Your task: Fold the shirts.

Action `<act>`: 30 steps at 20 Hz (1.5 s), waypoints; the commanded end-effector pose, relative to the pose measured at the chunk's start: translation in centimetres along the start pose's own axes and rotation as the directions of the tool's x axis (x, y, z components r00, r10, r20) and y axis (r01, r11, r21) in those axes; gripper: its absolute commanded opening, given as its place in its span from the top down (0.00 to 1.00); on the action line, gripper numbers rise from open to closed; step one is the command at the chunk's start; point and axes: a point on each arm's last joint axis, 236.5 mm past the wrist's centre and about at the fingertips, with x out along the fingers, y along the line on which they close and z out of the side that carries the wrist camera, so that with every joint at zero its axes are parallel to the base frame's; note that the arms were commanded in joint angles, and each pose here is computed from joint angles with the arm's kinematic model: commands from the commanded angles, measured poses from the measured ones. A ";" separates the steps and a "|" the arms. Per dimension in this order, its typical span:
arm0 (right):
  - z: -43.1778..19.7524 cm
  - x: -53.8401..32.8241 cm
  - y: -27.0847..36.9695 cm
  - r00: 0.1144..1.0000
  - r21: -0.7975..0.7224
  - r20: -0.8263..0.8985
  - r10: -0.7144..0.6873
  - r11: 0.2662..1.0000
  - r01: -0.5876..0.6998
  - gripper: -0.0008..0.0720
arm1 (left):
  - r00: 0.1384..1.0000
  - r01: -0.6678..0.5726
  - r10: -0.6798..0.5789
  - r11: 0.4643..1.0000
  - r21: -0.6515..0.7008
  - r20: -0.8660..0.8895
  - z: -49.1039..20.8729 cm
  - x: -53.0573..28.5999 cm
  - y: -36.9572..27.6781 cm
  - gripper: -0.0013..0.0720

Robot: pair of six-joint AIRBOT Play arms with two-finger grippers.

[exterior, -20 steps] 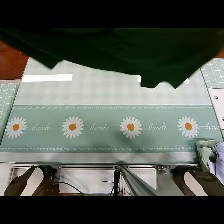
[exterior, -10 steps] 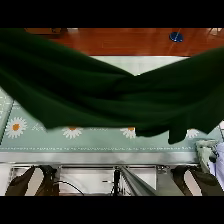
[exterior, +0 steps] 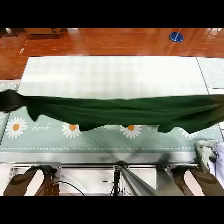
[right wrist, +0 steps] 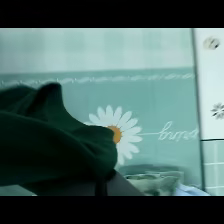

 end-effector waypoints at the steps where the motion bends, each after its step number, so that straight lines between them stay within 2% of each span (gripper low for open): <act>1: 0.1 8.9 2.9 0.988 0.037 -0.070 0.139 0.990 -0.137 0.96 | 0.997 0.075 -0.072 0.991 -0.114 0.031 0.2 8.2 1.0 0.95; 4: 3.9 15.5 5.5 0.963 0.099 -0.014 0.269 0.959 -0.266 0.96 | 0.998 0.066 -0.063 0.992 -0.110 0.027 1.7 14.5 1.5 0.95; 7: 6.3 20.6 6.0 0.952 0.153 0.036 0.303 0.940 -0.305 0.96 | 0.999 0.030 -0.025 0.991 -0.127 0.040 3.6 19.4 3.3 0.95; 15: 12.7 23.6 3.2 0.936 0.265 0.296 0.190 0.925 -0.271 0.96 | 0.991 0.022 -0.005 0.991 -0.130 0.134 12.2 23.1 4.3 0.95; 22: 10.3 25.5 4.2 0.954 0.269 0.191 0.230 0.923 -0.277 0.96 | 0.993 0.042 -0.065 0.976 -0.213 -0.103 6.2 28.5 4.5 0.94; 23: 10.2 25.5 4.3 0.954 0.270 0.186 0.235 0.921 -0.280 0.96 | 0.993 0.047 -0.070 0.975 -0.217 -0.100 6.4 28.2 4.4 0.80; 24: 10.0 25.5 4.5 0.954 0.273 0.177 0.243 0.919 -0.285 0.96 | 0.993 0.056 -0.078 0.975 -0.217 -0.094 7.0 27.6 4.3 0.59; 25: 9.7 25.5 4.6 0.954 0.274 0.166 0.250 0.918 -0.289 0.96 | 0.992 0.070 -0.091 0.974 -0.216 -0.089 7.9 26.5 4.2 0.44; 29: 8.1 25.4 5.6 0.952 0.269 0.097 0.292 0.913 -0.307 0.96 | 0.978 0.129 -0.156 0.974 -0.188 -0.135 9.6 19.6 4.7 0.42; 30: 7.7 25.4 5.8 0.950 0.262 0.081 0.300 0.914 -0.311 0.96 | 0.974 0.133 -0.163 0.973 -0.187 -0.157 8.9 18.2 5.1 0.36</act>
